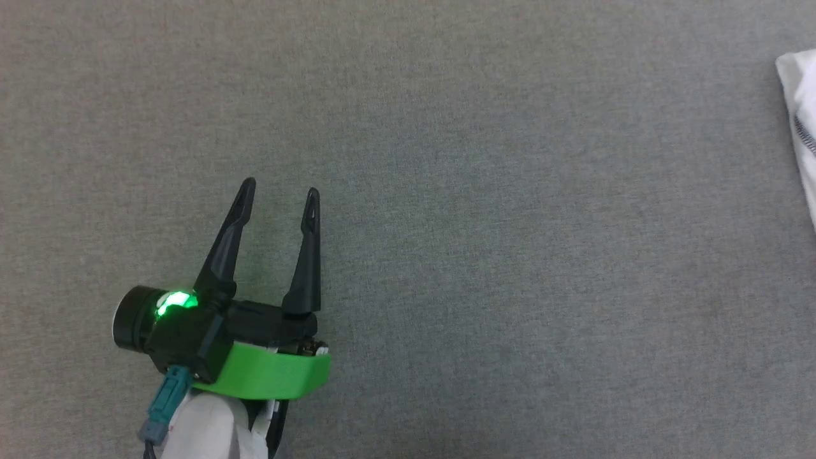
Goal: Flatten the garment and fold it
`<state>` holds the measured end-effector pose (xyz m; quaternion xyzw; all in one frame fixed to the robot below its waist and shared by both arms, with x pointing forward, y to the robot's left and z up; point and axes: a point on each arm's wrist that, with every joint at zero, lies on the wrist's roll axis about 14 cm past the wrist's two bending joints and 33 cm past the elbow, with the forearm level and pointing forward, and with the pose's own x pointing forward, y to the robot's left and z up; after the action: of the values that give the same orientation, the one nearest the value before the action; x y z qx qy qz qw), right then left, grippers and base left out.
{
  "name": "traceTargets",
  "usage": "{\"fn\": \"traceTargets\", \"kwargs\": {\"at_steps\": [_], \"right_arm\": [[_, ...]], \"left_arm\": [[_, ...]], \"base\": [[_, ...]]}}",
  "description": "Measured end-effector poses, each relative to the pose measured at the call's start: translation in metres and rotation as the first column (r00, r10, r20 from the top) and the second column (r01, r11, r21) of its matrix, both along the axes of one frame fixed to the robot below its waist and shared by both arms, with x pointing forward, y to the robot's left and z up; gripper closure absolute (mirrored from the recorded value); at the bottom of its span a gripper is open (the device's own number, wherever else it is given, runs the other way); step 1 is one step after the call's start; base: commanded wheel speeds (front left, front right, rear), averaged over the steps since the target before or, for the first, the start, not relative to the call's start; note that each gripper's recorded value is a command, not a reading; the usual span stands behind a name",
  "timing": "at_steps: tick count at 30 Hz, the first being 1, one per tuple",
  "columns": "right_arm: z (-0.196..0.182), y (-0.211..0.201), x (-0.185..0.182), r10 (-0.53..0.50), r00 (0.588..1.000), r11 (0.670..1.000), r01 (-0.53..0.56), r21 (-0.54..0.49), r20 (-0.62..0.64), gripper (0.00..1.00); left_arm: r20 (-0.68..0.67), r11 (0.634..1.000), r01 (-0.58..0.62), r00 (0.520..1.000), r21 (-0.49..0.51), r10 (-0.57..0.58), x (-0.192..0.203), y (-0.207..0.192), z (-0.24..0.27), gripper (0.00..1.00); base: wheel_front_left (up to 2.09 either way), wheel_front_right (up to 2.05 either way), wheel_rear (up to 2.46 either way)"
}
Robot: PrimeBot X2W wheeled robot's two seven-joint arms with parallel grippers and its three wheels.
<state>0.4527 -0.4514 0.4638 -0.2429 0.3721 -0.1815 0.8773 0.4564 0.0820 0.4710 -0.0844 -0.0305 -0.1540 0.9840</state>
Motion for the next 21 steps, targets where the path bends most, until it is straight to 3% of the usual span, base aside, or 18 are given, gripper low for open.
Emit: {"fn": "traceTargets", "kwargs": {"at_steps": [5,6,7,8,9,10,21], "right_arm": [[-0.023,-0.007,0.007,-0.025,0.999,1.0,0.024,-0.004,-0.027,1.0],[-0.029,-0.006,0.008,-0.027,0.999,1.0,0.027,0.0,-0.036,0.91],[-0.034,-0.006,0.009,-0.028,0.999,1.0,0.028,0.002,-0.041,0.72],[-0.038,-0.005,0.009,-0.029,0.999,1.0,0.029,0.004,-0.046,0.58],[-0.041,-0.005,0.01,-0.029,0.998,1.0,0.029,0.004,-0.048,0.04],[-0.043,-0.005,0.011,-0.03,0.998,1.0,0.031,0.006,-0.048,0.0],[-0.017,-0.002,0.007,-0.047,0.996,0.998,0.045,0.038,0.076,0.0]], "left_arm": [[-0.008,1.0,-0.001,1.0,0.006,0.001,0.009,-0.003,-0.012,0.0],[-0.005,1.0,-0.011,1.0,0.005,0.011,0.012,-0.002,-0.013,0.0],[-0.001,1.0,-0.019,1.0,0.012,0.019,0.014,-0.001,-0.014,0.0],[0.003,0.999,-0.023,1.0,0.025,0.023,0.016,0.0,-0.015,0.0],[0.005,0.999,-0.032,0.999,0.028,0.032,0.018,0.002,-0.016,0.0],[0.007,0.999,-0.041,0.999,0.029,0.041,0.021,0.004,-0.016,0.0],[0.075,0.996,-0.091,0.993,0.017,0.089,0.019,0.012,0.015,0.0]], "base": [[0.0,0.0,0.0],[0.0,0.0,0.0],[0.0,0.0,0.0],[0.0,0.0,0.0],[0.0,0.0,0.0],[0.0,0.0,0.0],[0.0,0.0,0.0]]}}
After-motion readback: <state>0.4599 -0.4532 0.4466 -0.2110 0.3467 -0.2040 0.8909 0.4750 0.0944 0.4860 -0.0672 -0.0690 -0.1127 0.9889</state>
